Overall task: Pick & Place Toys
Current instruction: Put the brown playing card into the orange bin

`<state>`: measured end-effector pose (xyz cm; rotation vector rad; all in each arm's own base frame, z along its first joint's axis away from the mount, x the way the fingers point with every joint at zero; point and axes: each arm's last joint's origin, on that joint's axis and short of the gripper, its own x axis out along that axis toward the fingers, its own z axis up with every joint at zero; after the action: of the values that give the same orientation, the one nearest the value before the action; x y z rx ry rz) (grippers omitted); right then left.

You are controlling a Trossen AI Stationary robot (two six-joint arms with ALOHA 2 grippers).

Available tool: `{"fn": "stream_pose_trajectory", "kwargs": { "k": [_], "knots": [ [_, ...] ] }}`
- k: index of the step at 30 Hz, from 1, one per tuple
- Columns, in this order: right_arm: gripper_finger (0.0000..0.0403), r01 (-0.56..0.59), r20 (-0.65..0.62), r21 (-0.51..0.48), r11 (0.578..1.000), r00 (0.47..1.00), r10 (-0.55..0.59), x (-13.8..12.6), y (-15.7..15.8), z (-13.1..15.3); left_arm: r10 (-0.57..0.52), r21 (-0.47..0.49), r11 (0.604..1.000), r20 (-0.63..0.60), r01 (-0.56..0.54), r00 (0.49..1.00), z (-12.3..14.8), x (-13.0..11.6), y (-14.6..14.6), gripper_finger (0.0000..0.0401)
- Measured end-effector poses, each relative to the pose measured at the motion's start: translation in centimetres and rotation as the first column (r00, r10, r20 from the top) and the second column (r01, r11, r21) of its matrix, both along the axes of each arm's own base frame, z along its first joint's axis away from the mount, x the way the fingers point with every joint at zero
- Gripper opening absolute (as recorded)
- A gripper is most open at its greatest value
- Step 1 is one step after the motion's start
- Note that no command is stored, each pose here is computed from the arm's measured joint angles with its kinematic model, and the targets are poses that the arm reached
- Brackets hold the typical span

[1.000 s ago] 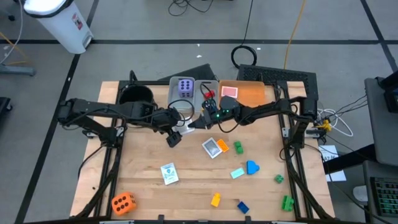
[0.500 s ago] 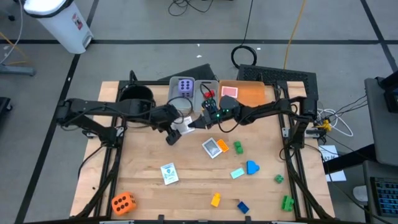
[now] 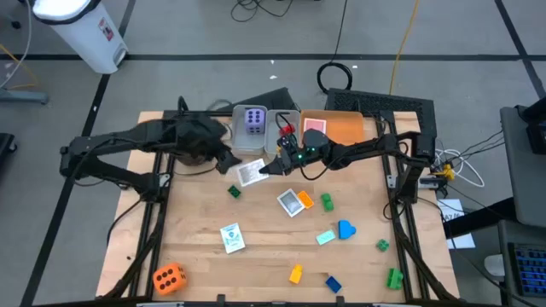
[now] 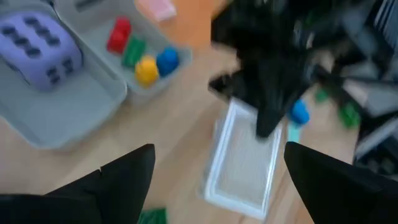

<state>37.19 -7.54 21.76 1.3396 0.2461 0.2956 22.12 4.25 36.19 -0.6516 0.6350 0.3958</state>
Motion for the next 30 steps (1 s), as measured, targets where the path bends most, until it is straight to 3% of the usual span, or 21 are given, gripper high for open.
{"fn": "stream_pose_trajectory", "kwargs": {
  "k": [7, 10, 18, 25, 30],
  "knots": [
    [0.0058, 0.027, 0.12, -0.012, 1.0, 0.992, -0.025, -1.2, -1.6, 2.8, 0.101, -0.001, 0.995, 0.147, -0.102, 0.984, 2.1, -2.3, 0.8, 0.0363],
    [0.0058, 0.087, 0.174, -0.031, 0.996, 0.982, -0.08, -2.3, -2.8, 4.5, 0.105, 0.022, 0.993, 0.239, -0.113, 0.965, 3.2, -2.6, 0.9, 0.0363],
    [0.0058, 0.294, 0.347, -0.081, 0.952, 0.904, -0.249, -6.5, -6.5, 9.6, 0.145, 0.055, 0.984, 0.306, -0.169, 0.941, 3.9, -3.0, 1.7, 0.0363],
    [0.0059, 0.448, 0.401, -0.16, 0.88, 0.844, -0.357, -11.4, -8.6, 13.4, 0.141, 0.115, 0.975, 0.333, -0.188, 0.932, 4.3, -3.2, 2.5, 0.0363],
    [0.0057, 0.581, 0.296, -0.271, 0.768, 0.809, -0.508, -14.5, -8.6, 14.4, 0.116, 0.17, 0.968, 0.354, -0.186, 0.928, 4.8, -4.0, 3.2, 0.0363]
  ]
}}
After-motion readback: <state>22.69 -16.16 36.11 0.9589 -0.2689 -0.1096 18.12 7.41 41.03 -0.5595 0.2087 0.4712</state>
